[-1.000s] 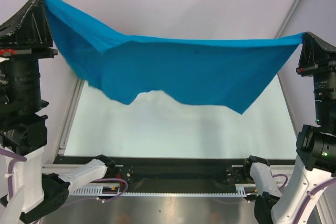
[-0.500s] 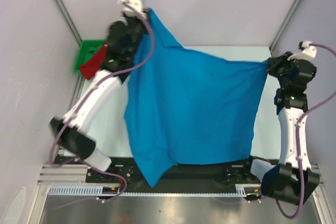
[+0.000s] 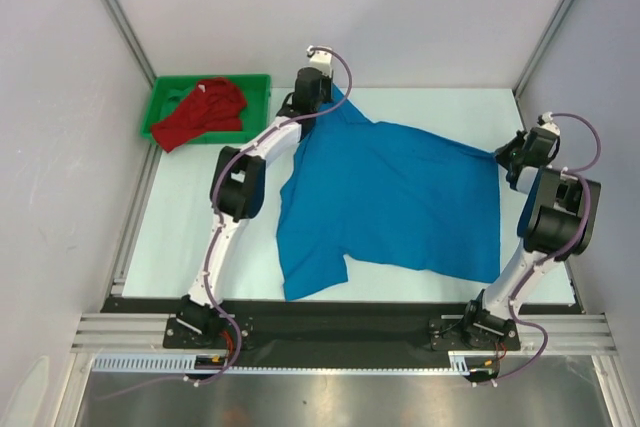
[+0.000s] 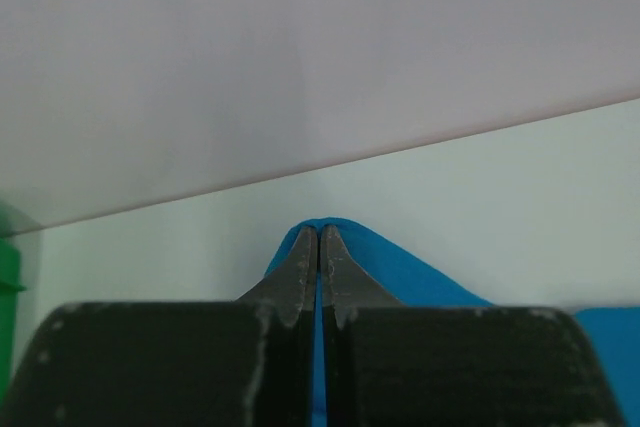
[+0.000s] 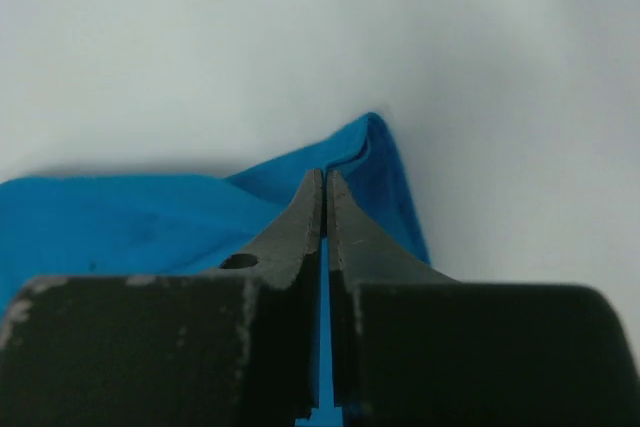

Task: Fold and stack the t-shirts
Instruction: Fold the tshirt

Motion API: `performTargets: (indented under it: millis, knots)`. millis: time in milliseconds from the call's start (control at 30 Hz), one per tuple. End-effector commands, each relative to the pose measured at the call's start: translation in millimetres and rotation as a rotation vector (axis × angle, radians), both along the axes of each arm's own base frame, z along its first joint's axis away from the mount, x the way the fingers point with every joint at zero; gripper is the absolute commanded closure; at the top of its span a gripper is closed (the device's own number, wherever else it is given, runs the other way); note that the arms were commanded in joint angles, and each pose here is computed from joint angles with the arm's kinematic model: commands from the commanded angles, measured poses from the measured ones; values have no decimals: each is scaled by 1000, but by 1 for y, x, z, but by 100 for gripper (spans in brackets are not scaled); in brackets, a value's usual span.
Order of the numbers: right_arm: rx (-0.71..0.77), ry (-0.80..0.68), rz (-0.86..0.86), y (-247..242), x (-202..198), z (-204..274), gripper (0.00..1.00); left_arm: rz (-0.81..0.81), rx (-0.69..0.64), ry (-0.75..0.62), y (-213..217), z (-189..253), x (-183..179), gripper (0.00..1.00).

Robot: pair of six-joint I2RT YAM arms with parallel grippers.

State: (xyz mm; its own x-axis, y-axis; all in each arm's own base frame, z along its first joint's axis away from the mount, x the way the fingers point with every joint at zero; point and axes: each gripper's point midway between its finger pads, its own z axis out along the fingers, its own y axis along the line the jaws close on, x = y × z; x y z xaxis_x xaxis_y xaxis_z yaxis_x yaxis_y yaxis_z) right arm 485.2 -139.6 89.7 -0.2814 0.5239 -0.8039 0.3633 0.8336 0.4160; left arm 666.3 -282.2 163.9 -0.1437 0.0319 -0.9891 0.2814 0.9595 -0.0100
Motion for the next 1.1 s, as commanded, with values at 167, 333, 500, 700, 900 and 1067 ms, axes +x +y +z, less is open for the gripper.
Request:
performTargets:
  millis: [167, 333, 500, 700, 900, 1067]
  knots:
    - [28, -85, -8, -14, 38, 22, 100, 36, -243, -93, 4, 36, 17, 100]
    - [51, -47, -17, -15, 33, 19, 100, 21, -336, -45, 13, 43, 14, 100]
    - [107, 19, 12, -4, 31, 26, 100, 2, -347, 52, 17, 56, -3, 100]
    - [138, 105, 15, 3, 15, 29, 100, -18, -361, 192, 25, 70, -44, 100]
    - [164, 165, 6, 9, -11, 31, 100, -46, -376, 310, 31, 72, -90, 100]
    - [185, 187, 13, 15, -24, 38, 100, -33, -354, 397, 43, 57, -125, 100]
